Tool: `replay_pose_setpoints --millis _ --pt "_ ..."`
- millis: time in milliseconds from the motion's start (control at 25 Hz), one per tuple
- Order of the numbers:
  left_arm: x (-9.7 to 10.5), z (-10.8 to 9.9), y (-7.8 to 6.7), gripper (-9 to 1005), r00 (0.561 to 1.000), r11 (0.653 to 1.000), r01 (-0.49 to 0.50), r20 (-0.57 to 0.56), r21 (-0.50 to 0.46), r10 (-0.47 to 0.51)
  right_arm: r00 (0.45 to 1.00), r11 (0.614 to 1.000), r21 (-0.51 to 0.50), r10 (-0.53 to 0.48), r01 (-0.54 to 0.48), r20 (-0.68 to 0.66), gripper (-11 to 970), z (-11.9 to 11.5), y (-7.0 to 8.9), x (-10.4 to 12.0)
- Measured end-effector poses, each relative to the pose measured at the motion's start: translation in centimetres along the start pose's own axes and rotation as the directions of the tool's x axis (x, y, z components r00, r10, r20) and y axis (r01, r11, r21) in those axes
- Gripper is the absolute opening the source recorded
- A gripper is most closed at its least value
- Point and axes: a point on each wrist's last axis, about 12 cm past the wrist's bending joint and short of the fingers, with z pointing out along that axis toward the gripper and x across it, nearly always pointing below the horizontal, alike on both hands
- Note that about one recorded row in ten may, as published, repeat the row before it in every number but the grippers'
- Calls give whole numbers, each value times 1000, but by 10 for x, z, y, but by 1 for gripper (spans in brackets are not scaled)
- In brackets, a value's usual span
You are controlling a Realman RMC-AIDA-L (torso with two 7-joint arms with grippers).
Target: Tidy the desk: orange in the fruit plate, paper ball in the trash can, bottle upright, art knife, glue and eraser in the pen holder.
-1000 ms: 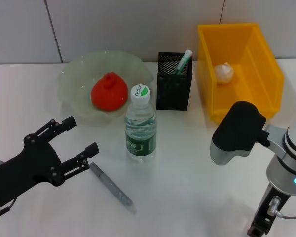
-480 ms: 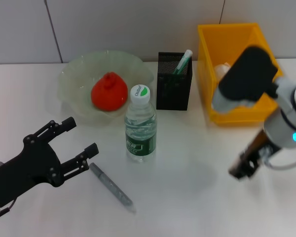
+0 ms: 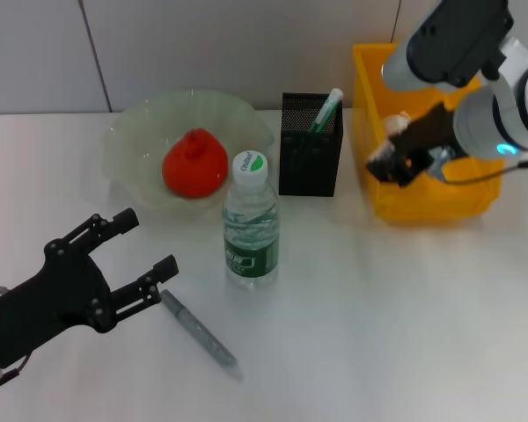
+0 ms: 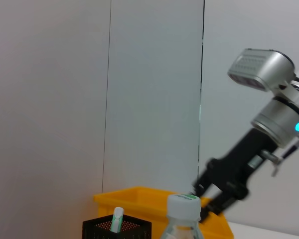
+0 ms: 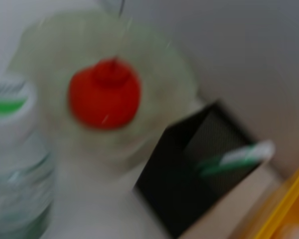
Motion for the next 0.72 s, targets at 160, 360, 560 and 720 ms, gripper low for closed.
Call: replay_pose_setpoints --millis 160,360,560,720 --pt "0 1 0 825 1000 1000 -1 2 4 1 994 997 72 -5 -3 112 409 9 -10 -11" --pt "-1 3 0 825 1000 1000 -2 3 10 2 984 994 112 -6 -15 179 409 29 -16 -15" --pt "-1 4 0 825 1000 1000 -3 4 14 3 972 997 78 3 -21 234 409 44 -15 -20" --pt "-1 5 0 825 1000 1000 -4 4 15 4 968 997 71 11 -30 250 408 50 -14 -22"
